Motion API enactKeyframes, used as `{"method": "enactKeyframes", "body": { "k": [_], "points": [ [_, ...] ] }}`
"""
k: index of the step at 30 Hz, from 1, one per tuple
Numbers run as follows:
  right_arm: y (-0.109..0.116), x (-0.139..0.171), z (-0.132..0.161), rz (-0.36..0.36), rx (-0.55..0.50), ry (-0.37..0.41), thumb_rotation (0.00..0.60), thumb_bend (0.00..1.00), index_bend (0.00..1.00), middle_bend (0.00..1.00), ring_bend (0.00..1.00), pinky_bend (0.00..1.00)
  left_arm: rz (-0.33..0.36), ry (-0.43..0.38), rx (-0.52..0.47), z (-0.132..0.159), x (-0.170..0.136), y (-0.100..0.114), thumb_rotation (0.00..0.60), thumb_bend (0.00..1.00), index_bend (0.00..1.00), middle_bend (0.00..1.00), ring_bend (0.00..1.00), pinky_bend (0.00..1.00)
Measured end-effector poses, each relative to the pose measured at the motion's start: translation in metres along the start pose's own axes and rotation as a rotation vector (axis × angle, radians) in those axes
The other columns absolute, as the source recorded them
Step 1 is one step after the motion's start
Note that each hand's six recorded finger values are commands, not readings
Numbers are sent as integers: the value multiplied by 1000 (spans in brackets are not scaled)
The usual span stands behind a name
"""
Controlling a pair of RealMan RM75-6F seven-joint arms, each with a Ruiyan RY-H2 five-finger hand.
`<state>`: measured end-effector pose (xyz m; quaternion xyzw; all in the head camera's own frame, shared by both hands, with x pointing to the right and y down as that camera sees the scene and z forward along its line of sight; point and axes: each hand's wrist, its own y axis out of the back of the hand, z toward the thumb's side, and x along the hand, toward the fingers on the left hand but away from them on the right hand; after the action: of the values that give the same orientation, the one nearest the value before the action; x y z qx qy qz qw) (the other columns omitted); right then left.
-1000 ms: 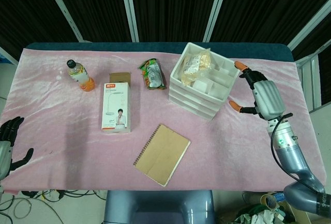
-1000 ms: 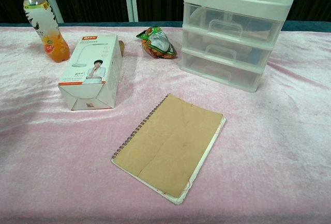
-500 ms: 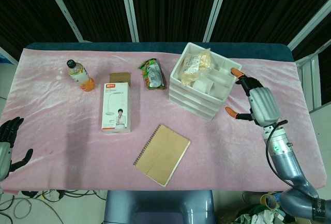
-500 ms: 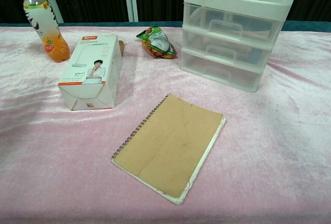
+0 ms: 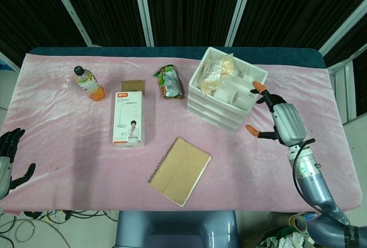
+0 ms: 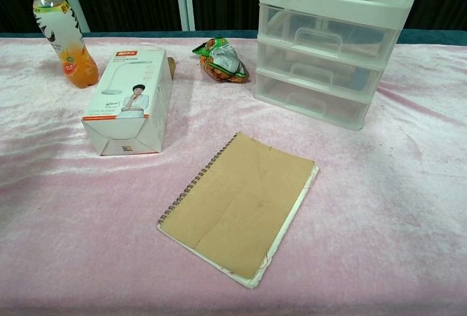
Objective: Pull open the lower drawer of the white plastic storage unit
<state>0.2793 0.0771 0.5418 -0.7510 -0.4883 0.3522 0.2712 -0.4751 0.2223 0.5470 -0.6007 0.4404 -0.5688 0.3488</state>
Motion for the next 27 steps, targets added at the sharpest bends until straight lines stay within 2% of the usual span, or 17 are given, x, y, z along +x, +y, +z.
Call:
{"method": "enactKeyframes", "body": {
  "k": [1, 3, 7, 9, 13, 20, 27],
  "points": [
    [-3, 3, 1, 7, -27, -3, 600, 146, 87, 353, 496, 563, -1, 0, 0, 0, 0, 0, 600, 335, 58, 64, 52, 177],
    [-11, 10, 3, 33, -102, -11, 600, 173, 89, 384, 527, 643, -4, -1, 1, 0, 0, -1, 600, 335, 58, 64, 52, 177],
    [-28, 20, 6, 100, -217, -21, 600, 218, 93, 483, 610, 703, -5, -2, 2, 0, 0, -1, 600, 335, 58, 64, 51, 177],
    [-43, 27, 8, 159, -275, -30, 600, 234, 94, 522, 647, 736, -6, -1, 2, 0, 0, -2, 600, 335, 58, 64, 52, 177],
    [-74, 33, 10, 249, -323, -44, 600, 258, 94, 578, 737, 797, -7, -1, 2, 0, -1, -2, 600, 335, 58, 64, 52, 177],
    [-133, 30, 4, 395, -416, -108, 600, 270, 94, 607, 779, 808, -6, -2, 11, 0, 0, -2, 600, 335, 58, 64, 51, 178],
    [-163, 11, -7, 420, -476, -174, 600, 279, 93, 623, 788, 808, -10, 0, 8, -1, 0, -2, 600, 335, 58, 64, 52, 178]
  ]
}}
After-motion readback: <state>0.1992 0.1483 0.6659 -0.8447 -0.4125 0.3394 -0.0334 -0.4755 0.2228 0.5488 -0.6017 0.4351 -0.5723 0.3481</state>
